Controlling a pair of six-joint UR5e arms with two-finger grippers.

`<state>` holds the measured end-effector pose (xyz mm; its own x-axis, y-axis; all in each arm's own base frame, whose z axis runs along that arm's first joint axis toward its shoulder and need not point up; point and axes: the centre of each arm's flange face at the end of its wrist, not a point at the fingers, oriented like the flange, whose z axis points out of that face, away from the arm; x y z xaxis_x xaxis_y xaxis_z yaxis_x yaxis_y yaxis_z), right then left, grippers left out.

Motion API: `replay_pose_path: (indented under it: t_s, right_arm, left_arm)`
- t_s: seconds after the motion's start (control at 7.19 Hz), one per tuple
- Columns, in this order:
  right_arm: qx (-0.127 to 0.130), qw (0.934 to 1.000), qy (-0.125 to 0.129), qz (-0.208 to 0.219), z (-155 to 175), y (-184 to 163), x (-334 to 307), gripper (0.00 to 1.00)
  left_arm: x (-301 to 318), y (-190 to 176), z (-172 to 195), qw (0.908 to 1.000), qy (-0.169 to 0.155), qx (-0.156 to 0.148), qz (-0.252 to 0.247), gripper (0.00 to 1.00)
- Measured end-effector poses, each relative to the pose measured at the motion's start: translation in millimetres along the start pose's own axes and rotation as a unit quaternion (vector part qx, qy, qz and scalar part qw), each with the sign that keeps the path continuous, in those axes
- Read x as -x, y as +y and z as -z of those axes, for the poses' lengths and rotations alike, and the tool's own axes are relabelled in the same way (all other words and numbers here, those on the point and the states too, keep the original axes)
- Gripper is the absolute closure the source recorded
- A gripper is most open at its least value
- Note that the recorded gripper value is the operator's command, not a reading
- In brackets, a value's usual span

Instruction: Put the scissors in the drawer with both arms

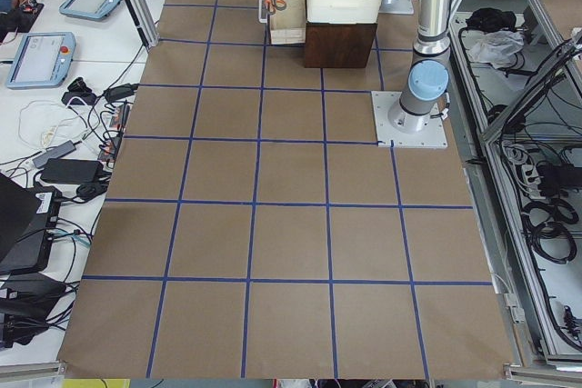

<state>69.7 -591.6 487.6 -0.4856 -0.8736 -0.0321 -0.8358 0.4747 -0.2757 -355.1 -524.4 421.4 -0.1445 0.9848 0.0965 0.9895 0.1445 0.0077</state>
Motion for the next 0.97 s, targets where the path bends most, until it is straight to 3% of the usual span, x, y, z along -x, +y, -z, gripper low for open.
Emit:
replay_pose_path:
  t_s: [0.14,0.28,0.7,0.97]
  right_arm:
    - [-0.001,0.9979,-0.002,-0.065,-0.3,1.7,-0.3,0.0]
    - [0.0,0.9905,-0.005,-0.137,-2.7,3.3,0.7,0.0]
    - [0.016,0.9661,-0.001,-0.258,-6.6,8.9,4.3,0.0]
    - [0.068,0.9338,0.031,-0.35,-11.3,22.7,6.6,0.0]
  left_arm:
    - [-10.7,-19.7,-8.1,1.0,0.001,0.002,-0.001,1.0]
    - [-20.6,-36.8,-16.9,1.0,0.003,0.004,-0.008,1.0]
    - [-33.3,-61.9,-40.3,0.9996,0.01,0.012,-0.024,1.0]
    - [-36.7,-73.2,-52.1,0.9994,0.008,0.014,-0.032,1.0]
